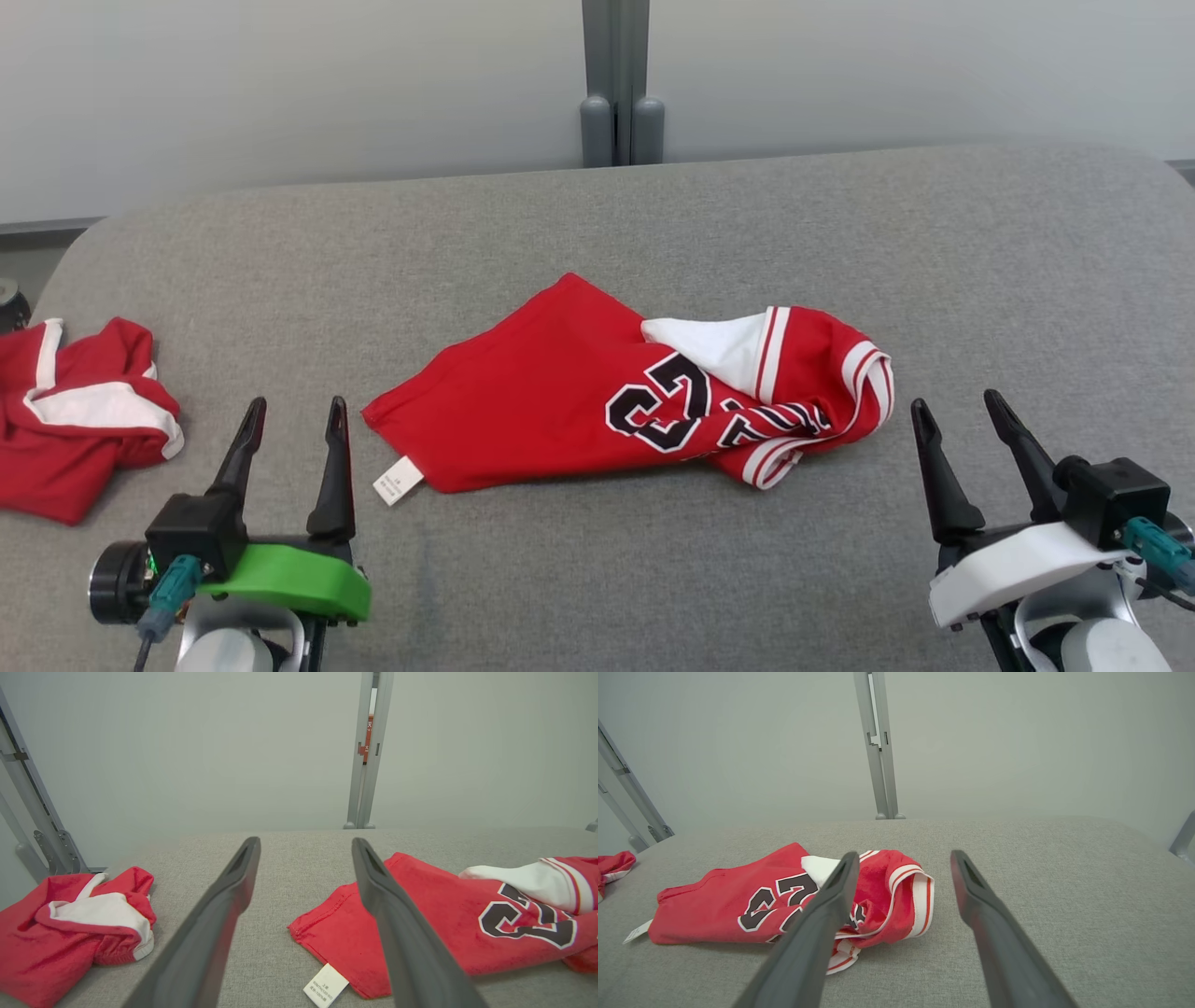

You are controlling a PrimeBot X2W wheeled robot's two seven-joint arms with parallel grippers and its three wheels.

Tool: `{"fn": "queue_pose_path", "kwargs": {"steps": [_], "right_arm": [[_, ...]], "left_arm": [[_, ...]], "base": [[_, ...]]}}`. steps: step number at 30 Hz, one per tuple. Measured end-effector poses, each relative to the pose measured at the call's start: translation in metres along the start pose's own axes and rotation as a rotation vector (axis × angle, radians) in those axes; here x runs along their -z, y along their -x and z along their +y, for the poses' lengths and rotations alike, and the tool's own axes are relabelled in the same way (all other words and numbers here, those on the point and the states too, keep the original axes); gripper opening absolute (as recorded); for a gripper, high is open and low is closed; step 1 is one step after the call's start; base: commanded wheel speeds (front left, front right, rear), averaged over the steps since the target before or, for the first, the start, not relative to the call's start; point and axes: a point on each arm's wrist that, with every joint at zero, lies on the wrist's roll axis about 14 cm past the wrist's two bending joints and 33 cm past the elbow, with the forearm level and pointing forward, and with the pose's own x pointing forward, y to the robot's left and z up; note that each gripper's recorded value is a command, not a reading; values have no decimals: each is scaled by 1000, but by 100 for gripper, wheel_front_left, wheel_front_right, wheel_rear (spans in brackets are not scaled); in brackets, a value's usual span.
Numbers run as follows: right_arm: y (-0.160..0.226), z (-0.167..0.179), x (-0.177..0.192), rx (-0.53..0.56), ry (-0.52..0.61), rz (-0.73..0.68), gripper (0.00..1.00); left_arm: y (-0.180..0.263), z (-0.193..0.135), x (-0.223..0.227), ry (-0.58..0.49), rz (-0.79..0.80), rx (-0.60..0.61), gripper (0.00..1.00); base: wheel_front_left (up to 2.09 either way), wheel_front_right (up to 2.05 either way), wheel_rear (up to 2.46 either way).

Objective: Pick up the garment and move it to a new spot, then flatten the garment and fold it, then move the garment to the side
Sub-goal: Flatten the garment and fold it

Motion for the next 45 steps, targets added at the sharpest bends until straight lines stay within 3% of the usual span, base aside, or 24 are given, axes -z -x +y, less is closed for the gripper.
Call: {"fn": "queue_pose_path", "kwargs": {"steps": [11, 17, 23, 24, 25, 26, 31, 35, 44, 45], "right_arm": [[-54, 14, 40, -121, 53, 144, 100], [-85, -4, 81, -105, 82, 268, 100], [-90, -3, 136, -112, 45, 431, 100], [-90, -2, 143, -111, 33, 448, 47], [-91, -2, 147, -109, 25, 456, 31], [-92, -2, 151, -108, 16, 463, 0], [-96, -6, 152, -74, -43, 425, 0], [-90, -30, 142, 29, -95, 364, 0], [-17, -82, 147, 343, -263, 323, 0], [-11, -84, 147, 359, -271, 323, 30]], "left_arm": [[-36, -5, -15, -2, -65, 7, 100], [-46, 5, -1, -4, -39, -23, 100], [-50, 14, 16, -17, 3, -44, 100], [-51, 16, 18, -19, 8, -48, 100], [-51, 17, 20, -20, 12, -51, 100], [-52, 18, 21, -22, 15, -52, 100], [-53, 21, 28, -29, 30, -56, 100], [-55, 19, 25, -36, 22, -52, 100], [-51, 10, 21, -25, 11, -36, 100], [-52, 9, 21, -24, 9, -33, 100]], "base": [[0, 0, 0], [0, 0, 0], [0, 0, 0], [0, 0, 0], [0, 0, 0], [0, 0, 0], [0, 0, 0], [0, 0, 0], [0, 0, 0], [0, 0, 0]]}}
